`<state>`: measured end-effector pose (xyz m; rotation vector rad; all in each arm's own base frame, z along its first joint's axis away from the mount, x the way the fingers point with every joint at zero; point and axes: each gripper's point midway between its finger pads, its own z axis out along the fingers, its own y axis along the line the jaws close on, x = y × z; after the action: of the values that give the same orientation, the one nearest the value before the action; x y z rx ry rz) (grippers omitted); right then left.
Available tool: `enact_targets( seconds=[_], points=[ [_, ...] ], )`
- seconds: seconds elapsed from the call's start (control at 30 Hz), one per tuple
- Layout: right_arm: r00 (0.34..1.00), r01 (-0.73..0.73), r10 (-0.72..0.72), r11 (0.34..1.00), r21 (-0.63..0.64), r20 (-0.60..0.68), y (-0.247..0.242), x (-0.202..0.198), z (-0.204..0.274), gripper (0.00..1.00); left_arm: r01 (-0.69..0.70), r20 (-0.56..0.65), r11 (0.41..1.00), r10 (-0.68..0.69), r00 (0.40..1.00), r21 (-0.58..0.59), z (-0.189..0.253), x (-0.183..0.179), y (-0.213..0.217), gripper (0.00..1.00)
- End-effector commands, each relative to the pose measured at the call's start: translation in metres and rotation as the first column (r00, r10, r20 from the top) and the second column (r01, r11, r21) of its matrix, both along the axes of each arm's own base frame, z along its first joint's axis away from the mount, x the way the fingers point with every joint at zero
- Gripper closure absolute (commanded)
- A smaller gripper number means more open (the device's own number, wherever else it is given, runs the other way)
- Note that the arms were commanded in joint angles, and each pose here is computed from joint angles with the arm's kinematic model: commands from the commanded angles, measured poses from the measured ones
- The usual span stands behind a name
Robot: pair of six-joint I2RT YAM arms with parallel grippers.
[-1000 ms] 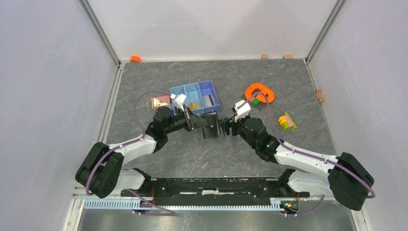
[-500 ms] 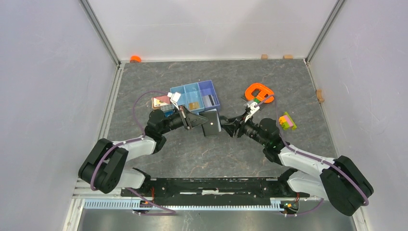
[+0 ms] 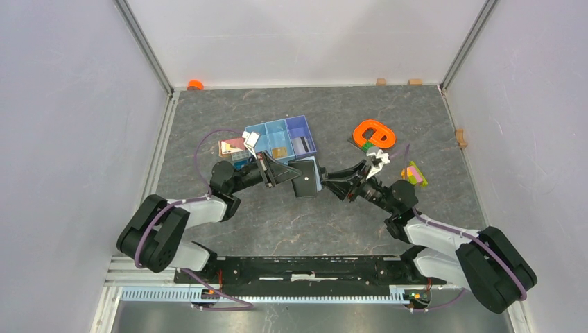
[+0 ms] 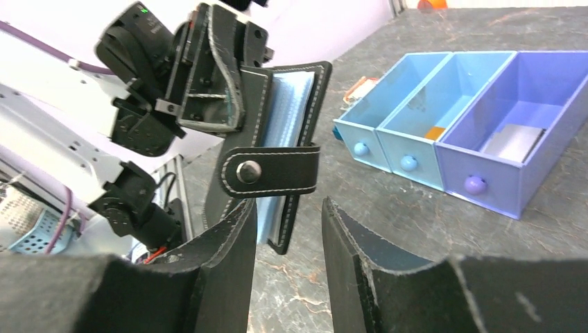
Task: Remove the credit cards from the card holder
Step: Open the card holder at the center of the board.
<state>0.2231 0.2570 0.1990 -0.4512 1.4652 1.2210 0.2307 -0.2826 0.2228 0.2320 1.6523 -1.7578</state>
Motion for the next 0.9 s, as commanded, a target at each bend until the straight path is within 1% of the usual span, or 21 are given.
enact_targets(
  seconds=[0.0,0.17,0.27,0.43,0.5,0.53,0.7,0.87],
  points=[
    [0.995,-0.062,0.052,0.991,0.122,0.085,-0.004,-0.014,0.035,0.58,0.029,0.052,0.998,-0.026,0.998,-0.047,0.015,-0.007,0.001,0.95],
    [0.998,-0.030,0.022,0.988,0.151,0.055,-0.009,-0.009,0.036,0.64,0.051,0.068,0.998,-0.048,0.997,-0.047,0.018,-0.011,-0.002,0.95],
    [0.999,-0.019,0.011,0.986,0.164,0.045,-0.011,-0.007,0.037,0.63,0.068,0.080,0.997,-0.064,0.995,-0.048,0.021,-0.015,-0.005,0.95],
    [0.999,-0.007,0.002,0.988,0.157,0.036,-0.011,-0.004,0.034,0.40,0.081,0.095,0.995,-0.075,0.993,-0.053,0.024,-0.019,-0.007,0.95],
    [1.000,0.005,-0.009,0.988,0.152,0.029,-0.012,-0.002,0.033,0.35,0.081,0.096,0.995,-0.076,0.992,-0.055,0.025,-0.020,-0.006,0.95],
    [0.999,0.012,-0.017,0.988,0.153,0.028,-0.013,-0.002,0.032,0.35,0.084,0.097,0.995,-0.078,0.992,-0.056,0.025,-0.020,-0.006,0.95],
    [0.999,0.044,-0.047,0.984,0.171,0.017,-0.017,0.001,0.034,0.41,0.108,0.107,0.992,-0.100,0.989,-0.069,0.028,-0.024,-0.009,0.95],
    [0.982,0.186,-0.189,0.963,0.193,-0.004,-0.040,0.010,0.029,0.52,0.110,0.113,0.991,-0.101,0.988,-0.073,0.030,-0.026,-0.009,0.95]
  ],
)
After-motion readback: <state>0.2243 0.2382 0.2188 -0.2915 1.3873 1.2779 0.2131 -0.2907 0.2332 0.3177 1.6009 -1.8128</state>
